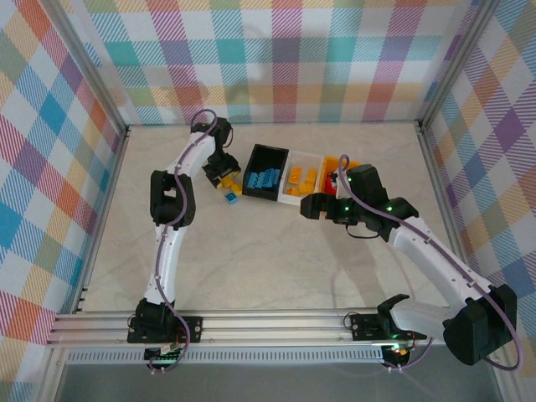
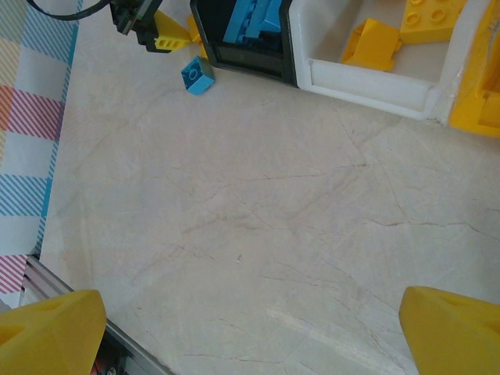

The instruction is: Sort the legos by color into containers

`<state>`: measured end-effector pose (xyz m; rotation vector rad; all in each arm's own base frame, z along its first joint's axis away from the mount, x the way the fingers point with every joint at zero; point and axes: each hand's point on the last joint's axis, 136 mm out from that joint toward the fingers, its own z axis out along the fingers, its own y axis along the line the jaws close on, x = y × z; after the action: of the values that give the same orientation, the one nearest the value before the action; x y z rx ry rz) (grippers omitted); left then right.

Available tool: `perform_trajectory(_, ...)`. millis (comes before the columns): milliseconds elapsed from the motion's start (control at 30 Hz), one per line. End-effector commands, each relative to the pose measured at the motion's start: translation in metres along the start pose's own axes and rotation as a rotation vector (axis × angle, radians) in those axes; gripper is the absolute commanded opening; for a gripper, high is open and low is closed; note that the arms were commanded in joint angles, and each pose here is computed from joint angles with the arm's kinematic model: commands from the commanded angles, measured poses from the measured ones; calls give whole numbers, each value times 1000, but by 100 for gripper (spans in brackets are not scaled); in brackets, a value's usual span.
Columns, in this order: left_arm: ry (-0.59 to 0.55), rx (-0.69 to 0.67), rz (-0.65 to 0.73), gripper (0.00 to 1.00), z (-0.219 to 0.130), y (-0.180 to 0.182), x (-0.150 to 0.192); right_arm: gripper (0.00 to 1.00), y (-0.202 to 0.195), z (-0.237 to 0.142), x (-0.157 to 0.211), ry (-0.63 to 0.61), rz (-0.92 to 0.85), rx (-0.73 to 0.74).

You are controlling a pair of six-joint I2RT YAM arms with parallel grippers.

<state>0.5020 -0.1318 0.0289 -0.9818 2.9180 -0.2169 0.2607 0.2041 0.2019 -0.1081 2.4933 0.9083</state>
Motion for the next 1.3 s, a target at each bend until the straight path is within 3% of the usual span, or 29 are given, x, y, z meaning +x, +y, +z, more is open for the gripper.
perform_trajectory(0,11,-38,-19,58,2,7,0,97,4,-3,-1,-19,-1,-14)
perform_trajectory(300,42,-76,-9,49,11,18,9,96,3,-4,-1,-23,-6,-10)
perform_trajectory(500,46,-66,-7,38,10,18,11,96,3,-6,0,-26,-5,-11)
perform_trajectory(800,40,-23,2,35,-2,14,12,96,4,-8,2,-32,-7,-17)
perform_trajectory(1033,-11,115,53,35,-43,-8,6,96,5,-11,1,-43,-19,-19)
perform_trajectory(1267,-99,375,103,35,-118,-59,7,97,1,-17,-4,-83,-35,12)
